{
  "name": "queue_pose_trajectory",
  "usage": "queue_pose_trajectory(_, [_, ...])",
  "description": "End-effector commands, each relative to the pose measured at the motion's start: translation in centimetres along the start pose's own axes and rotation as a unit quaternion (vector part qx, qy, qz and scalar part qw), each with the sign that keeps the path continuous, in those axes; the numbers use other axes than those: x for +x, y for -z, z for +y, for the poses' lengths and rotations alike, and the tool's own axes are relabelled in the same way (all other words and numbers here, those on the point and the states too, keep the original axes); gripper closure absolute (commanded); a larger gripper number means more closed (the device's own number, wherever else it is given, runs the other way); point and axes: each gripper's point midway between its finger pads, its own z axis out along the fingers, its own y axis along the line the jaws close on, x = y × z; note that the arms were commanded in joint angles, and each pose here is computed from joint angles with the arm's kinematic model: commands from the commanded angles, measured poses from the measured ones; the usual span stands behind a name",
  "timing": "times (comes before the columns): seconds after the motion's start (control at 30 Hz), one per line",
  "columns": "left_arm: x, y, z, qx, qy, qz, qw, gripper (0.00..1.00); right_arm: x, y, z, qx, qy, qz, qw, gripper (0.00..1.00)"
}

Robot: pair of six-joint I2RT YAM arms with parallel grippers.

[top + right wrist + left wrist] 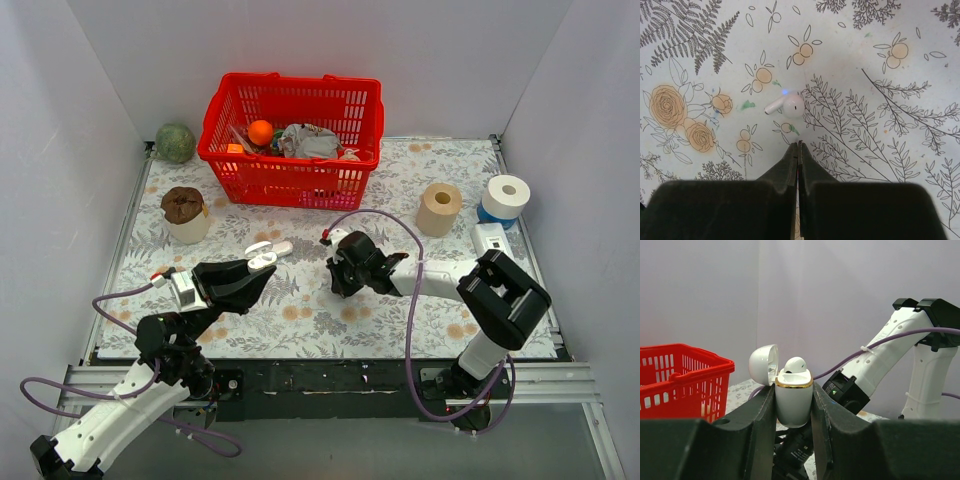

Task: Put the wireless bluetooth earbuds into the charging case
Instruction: Pick up the earbud from the center of the board.

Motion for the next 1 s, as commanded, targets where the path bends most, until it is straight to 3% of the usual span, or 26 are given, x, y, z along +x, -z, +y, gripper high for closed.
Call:
queue_pose_trajectory(0.0, [-0.7, -0.3, -0.2, 0.004, 0.001, -0.006, 1.000, 1.00, -1.4, -0.8, 0.5, -0.007, 0.010, -0.017, 1.000, 0.99])
queue_pose_trajectory(0.97, [-0.2, 0.1, 0.0, -0.003, 0.003, 0.001, 1.000, 1.00, -3.8, -2.2, -1.6, 0.043, 0.022, -0.016, 0.999, 0.99])
